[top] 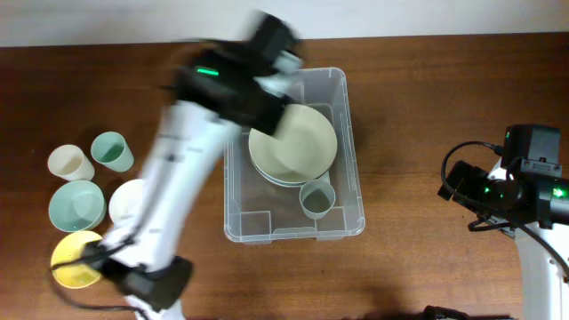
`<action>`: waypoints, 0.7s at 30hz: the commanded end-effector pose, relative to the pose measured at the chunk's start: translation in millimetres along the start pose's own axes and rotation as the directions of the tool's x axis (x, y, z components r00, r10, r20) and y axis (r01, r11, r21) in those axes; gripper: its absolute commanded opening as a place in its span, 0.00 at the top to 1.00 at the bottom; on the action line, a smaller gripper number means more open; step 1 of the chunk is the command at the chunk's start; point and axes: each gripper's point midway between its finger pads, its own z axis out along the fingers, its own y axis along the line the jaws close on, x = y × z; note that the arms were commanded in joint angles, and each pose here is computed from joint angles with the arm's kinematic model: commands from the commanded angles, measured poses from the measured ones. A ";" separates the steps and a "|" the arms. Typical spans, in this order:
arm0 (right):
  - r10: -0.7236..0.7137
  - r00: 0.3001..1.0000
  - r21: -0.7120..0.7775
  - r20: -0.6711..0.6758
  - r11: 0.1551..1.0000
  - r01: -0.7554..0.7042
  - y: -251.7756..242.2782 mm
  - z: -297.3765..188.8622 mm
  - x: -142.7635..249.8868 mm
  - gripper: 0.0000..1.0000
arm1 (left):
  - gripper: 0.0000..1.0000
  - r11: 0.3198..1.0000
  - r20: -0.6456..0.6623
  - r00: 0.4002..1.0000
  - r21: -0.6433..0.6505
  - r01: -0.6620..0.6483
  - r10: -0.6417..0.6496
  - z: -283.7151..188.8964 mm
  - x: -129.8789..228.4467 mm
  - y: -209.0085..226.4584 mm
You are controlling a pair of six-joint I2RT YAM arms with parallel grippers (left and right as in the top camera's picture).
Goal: Pack container
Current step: 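Place the mint-green cup into the bin beside the bowls and release, then reach the left gripper to the mint-green cup at the back left and grasp it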
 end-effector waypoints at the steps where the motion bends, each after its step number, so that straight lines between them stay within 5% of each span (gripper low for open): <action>1: -0.007 1.000 0.013 0.014 1.000 0.007 -4.0 -2.4 0.1 0.01 | 0.31 0.955 0.026 0.966 -0.145 0.258 -0.257 -14.2 15.1 106.4; 9: -0.006 1.000 0.009 0.012 1.000 0.006 -3.2 -2.4 0.5 0.01 | 0.26 0.783 -0.030 0.806 -0.261 0.565 -0.591 29.2 83.7 248.6; 21: -0.006 1.000 0.009 0.014 1.000 0.006 -3.1 -2.4 0.0 0.01 | 0.25 0.748 -0.226 0.718 -0.305 0.589 -0.658 144.4 136.6 277.8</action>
